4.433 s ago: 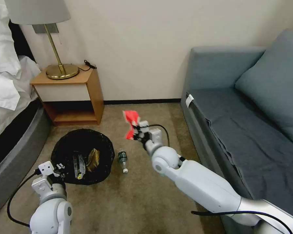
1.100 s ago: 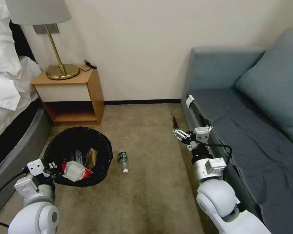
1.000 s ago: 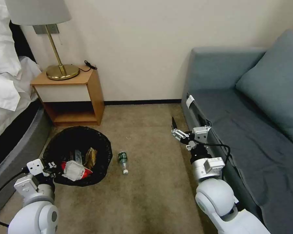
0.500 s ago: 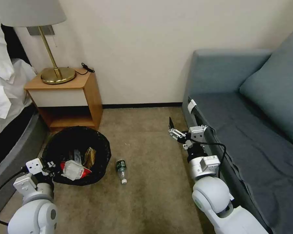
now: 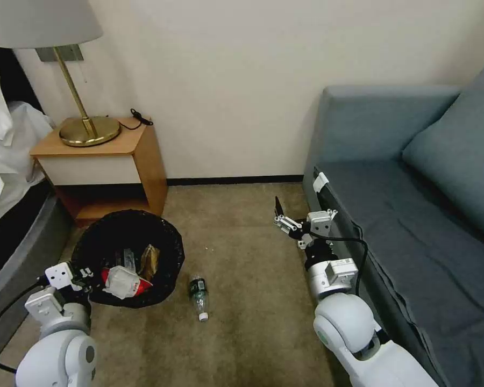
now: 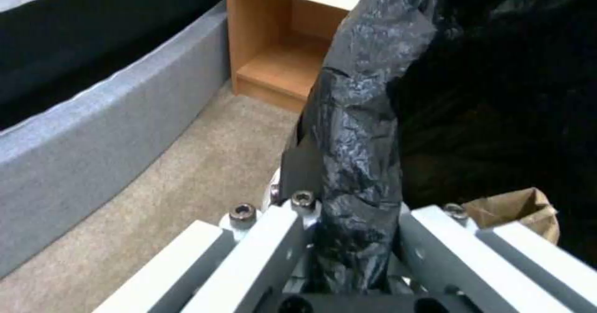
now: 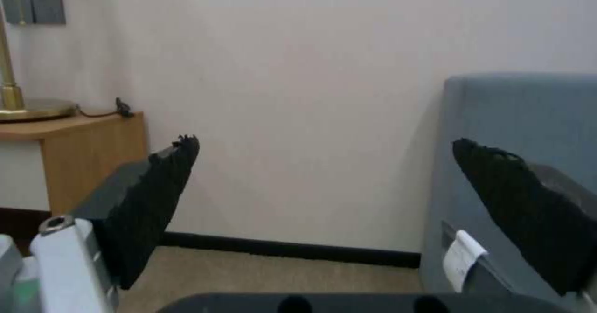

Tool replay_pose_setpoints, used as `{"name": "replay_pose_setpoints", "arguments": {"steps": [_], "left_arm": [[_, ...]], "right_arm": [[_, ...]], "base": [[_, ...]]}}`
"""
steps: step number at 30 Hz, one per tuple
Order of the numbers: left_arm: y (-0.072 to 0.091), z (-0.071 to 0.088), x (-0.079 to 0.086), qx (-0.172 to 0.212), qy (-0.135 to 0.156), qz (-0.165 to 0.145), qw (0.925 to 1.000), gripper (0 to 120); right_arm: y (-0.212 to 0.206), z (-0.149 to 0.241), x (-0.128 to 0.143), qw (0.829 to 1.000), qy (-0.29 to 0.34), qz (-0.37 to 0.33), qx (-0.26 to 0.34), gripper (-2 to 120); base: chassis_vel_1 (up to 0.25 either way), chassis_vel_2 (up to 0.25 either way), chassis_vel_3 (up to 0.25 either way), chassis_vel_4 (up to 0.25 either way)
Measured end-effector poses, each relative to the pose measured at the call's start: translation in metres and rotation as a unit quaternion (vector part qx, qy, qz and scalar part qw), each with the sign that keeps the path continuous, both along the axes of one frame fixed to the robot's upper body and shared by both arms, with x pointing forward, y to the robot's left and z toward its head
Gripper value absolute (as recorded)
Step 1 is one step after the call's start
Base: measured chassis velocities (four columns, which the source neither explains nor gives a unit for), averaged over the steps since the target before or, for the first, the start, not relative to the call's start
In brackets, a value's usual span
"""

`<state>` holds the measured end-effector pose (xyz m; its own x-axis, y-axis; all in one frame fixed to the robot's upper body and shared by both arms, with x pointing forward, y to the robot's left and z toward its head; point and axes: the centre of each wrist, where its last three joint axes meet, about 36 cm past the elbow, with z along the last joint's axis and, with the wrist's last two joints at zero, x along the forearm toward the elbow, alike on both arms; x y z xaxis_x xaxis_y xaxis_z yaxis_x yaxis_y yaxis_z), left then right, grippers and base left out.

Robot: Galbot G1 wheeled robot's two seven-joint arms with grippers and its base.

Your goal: Pick up the trash bin, then pick up the garbage on the floor and place it into the trash bin.

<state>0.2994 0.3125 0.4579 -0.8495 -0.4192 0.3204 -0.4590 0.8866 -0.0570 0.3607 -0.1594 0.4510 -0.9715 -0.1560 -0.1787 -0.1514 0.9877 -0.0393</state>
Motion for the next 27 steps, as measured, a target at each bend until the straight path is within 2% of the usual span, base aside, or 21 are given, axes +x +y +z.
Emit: {"name": "replay_pose_setpoints", "arguments": {"steps": [4, 7, 9, 10, 13, 14, 16, 18, 20, 23, 24, 27], "left_arm": [[0.000, 0.001, 0.000, 0.001, 0.000, 0.000, 1.0000, 2], [0.001, 0.001, 0.000, 0.003, -0.002, 0.001, 1.0000, 2], [0.003, 0.002, 0.001, 0.003, -0.003, 0.003, 1.0000, 2], [0.003, 0.002, 0.001, 0.003, -0.003, 0.003, 1.0000, 2], [0.004, 0.001, 0.006, 0.001, -0.002, 0.003, 1.0000, 2], [0.004, 0.001, 0.006, 0.001, -0.002, 0.003, 1.0000, 2], [0.004, 0.000, 0.009, -0.001, -0.001, 0.000, 1.0000, 2], [0.005, -0.002, 0.010, -0.003, 0.001, 0.000, 1.0000, 2], [0.006, -0.002, 0.010, -0.003, 0.001, 0.002, 1.0000, 2], [0.008, -0.003, 0.009, -0.002, 0.000, 0.006, 1.0000, 2], [0.008, -0.003, 0.009, -0.002, 0.000, 0.006, 1.0000, 2], [0.008, -0.004, 0.008, -0.003, -0.001, 0.010, 0.9999, 2]], "right_arm": [[0.003, 0.000, 0.005, 1.000, 0.002, 0.005, 0.006, 100], [0.008, 0.005, 0.019, 0.999, 0.026, 0.016, 0.013, 100], [0.021, 0.009, 0.034, 0.997, 0.068, 0.038, 0.018, 100], [0.021, 0.009, 0.034, 0.997, 0.068, 0.038, 0.018, 100], [0.047, 0.014, 0.057, 0.986, 0.152, 0.070, 0.010, 100], [0.047, 0.014, 0.057, 0.986, 0.152, 0.070, 0.010, 100], [0.063, 0.016, 0.070, 0.977, 0.195, 0.085, 0.005, 100], [0.087, 0.015, 0.084, 0.960, 0.258, 0.107, -0.002, 100], [0.098, 0.008, 0.090, 0.953, 0.278, 0.116, -0.012, 100], [0.129, -0.025, 0.101, 0.927, 0.345, 0.135, -0.051, 100], [0.129, -0.025, 0.101, 0.927, 0.345, 0.135, -0.051, 100], [0.154, -0.063, 0.102, 0.907, 0.387, 0.142, -0.088, 100]], "base": [[-0.070, 0.072, 0.094, -0.078], [-0.014, 0.018, 0.012, -0.010], [0.000, 0.000, 0.000, 0.000], [0.000, 0.000, 0.000, 0.000], [0.000, 0.000, 0.000, 0.000], [0.000, 0.000, 0.000, 0.000], [0.000, 0.000, 0.000, 0.000], [0.000, 0.000, 0.000, 0.000], [0.000, 0.000, 0.000, 0.000], [0.000, 0.000, 0.000, 0.000], [0.000, 0.000, 0.000, 0.000], [0.000, 0.000, 0.000, 0.000]]}}
